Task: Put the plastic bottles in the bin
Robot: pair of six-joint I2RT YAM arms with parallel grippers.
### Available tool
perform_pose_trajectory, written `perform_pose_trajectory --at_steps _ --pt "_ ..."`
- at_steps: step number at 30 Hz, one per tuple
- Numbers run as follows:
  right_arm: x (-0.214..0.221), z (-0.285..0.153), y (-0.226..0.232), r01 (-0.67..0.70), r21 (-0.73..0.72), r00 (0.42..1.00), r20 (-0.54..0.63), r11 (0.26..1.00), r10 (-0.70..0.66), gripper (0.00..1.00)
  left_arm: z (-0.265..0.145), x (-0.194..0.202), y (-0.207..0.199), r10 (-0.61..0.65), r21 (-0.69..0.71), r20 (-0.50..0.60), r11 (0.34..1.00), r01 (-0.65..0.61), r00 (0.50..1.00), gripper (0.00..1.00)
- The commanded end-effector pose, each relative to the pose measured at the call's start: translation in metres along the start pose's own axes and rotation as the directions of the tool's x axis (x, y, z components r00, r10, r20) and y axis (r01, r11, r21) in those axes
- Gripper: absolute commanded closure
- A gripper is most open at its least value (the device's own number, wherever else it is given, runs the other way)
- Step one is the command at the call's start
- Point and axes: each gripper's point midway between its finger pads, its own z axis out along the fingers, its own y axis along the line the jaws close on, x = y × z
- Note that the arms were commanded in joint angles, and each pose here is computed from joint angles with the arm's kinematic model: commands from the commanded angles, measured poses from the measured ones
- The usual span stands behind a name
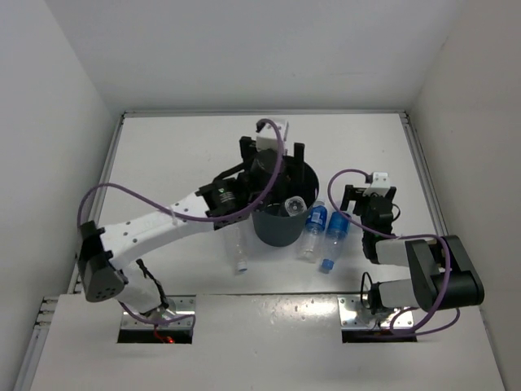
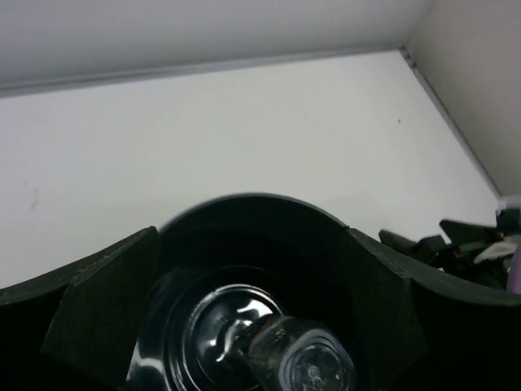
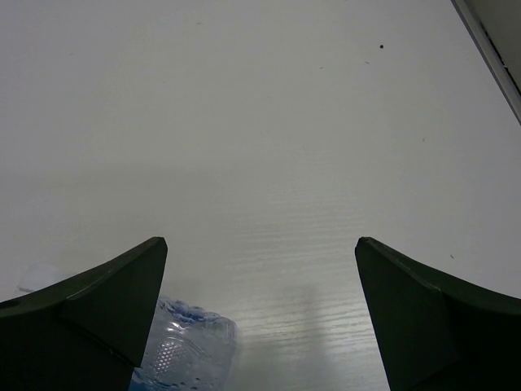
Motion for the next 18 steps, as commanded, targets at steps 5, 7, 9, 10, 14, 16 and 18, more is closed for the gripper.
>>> perform_pose_trajectory --at_steps 5,7,9,10,14,16,18 --pt "-0.048 0.01 -0.007 -0.012 0.085 1.0 -0.015 0.996 0.013 0.0 -0.053 -0.061 0.11 -0.147 -0.177 0.165 0.968 0.175 0.975 0.0" --pt "-0.092 0.022 0.003 0.01 0.013 0.999 -0.043 1.0 -0.009 0.0 -0.069 -0.057 0.131 -0.188 -0.191 0.176 0.957 0.22 0.966 0.0" --pt "-0.103 0.022 0.011 -0.037 -0.089 0.975 -0.221 0.995 0.016 0.0 -0.075 -0.023 0.147 -0.221 -0.223 0.134 0.943 0.247 0.966 0.0" --pt "-0.101 0.021 0.011 -0.076 -0.095 0.954 -0.295 0.993 0.045 0.0 -0.078 -0.015 0.155 -0.243 -0.231 0.137 0.935 0.269 0.96 0.0" --pt "-0.06 0.007 0.015 -0.282 -0.087 0.729 -0.667 0.956 0.154 0.0 -0.091 0.048 0.176 -0.333 -0.244 0.084 0.907 0.343 0.939 0.0" --pt "-0.051 -0.008 0.017 -0.373 -0.066 0.656 -0.723 0.925 0.214 0.0 -0.098 0.057 0.178 -0.397 -0.221 0.09 0.887 0.407 0.914 0.0" --pt "-0.032 -0.023 0.014 -0.367 -0.012 0.601 -0.766 0.93 0.227 0.0 -0.1 0.075 0.182 -0.411 -0.229 0.067 0.881 0.414 0.909 0.0"
